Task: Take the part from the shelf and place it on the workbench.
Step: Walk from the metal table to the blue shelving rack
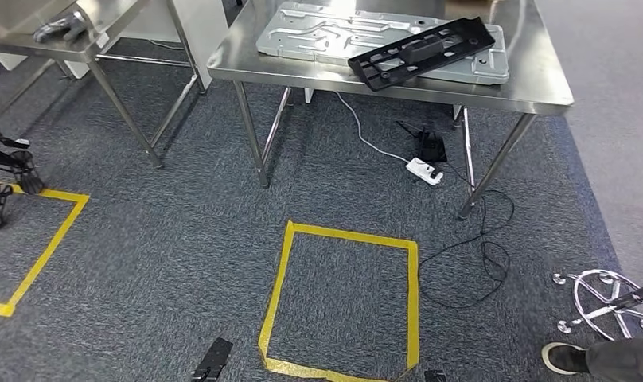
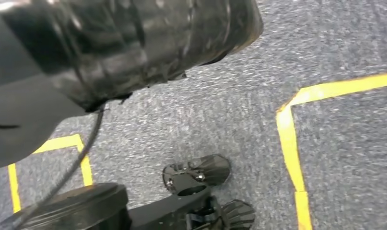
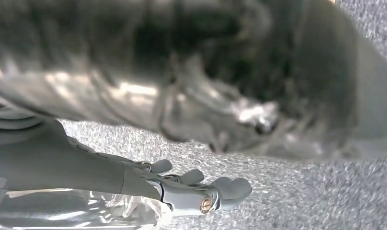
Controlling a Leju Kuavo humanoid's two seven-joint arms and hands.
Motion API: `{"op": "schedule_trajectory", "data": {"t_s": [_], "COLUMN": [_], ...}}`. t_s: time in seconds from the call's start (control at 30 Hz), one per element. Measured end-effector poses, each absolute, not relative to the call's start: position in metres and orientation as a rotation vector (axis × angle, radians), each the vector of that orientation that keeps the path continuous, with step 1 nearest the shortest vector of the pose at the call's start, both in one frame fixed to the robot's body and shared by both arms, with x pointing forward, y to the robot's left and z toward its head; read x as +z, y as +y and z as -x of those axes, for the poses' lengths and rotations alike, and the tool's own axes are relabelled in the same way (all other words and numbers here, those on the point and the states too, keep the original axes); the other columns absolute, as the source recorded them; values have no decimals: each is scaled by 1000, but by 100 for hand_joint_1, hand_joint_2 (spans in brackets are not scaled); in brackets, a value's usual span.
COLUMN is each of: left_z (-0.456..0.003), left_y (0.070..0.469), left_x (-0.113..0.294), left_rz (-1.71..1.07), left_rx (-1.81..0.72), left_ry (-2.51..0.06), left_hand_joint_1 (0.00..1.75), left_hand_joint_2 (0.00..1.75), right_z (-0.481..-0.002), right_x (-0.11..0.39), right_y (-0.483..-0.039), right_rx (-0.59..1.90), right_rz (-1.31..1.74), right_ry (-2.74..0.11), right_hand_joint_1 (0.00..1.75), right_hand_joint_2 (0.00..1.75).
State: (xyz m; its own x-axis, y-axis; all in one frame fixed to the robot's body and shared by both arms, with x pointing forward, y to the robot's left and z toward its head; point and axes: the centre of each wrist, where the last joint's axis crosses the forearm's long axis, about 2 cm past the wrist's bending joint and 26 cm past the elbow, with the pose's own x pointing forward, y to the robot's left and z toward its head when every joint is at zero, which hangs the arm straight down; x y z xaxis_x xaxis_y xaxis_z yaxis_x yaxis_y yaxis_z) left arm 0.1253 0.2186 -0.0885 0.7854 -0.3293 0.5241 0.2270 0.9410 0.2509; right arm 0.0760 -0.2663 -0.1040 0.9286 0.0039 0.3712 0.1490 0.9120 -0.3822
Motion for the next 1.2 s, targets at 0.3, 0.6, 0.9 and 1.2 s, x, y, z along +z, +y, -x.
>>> {"op": "schedule_trajectory", "data": {"t_s": [0.3,0.6,0.9,1.2], "left_z": [-93,-83,-83,-83], "left_y": [221,223,224,225], "left_x": [-96,-98,-98,-98], "left_rz": [-257,-292,-335,-341], "left_rx": [-253,-145,-101,-95], "left_ry": [-606,-568,-548,-546], "left_hand_joint_1": [0,0,0,0], "left_hand_joint_2": [0,0,0,0], "right_z": [-77,-80,-78,-78], "right_x": [-104,-104,-104,-104], "right_y": [-263,-263,-262,-260], "right_rx": [28,138,229,244], "right_rz": [342,331,308,305], "right_ry": [-339,-386,-425,-429], "right_hand_joint_1": [0,0,0,0], "right_hand_joint_2": [0,0,0,0]}}
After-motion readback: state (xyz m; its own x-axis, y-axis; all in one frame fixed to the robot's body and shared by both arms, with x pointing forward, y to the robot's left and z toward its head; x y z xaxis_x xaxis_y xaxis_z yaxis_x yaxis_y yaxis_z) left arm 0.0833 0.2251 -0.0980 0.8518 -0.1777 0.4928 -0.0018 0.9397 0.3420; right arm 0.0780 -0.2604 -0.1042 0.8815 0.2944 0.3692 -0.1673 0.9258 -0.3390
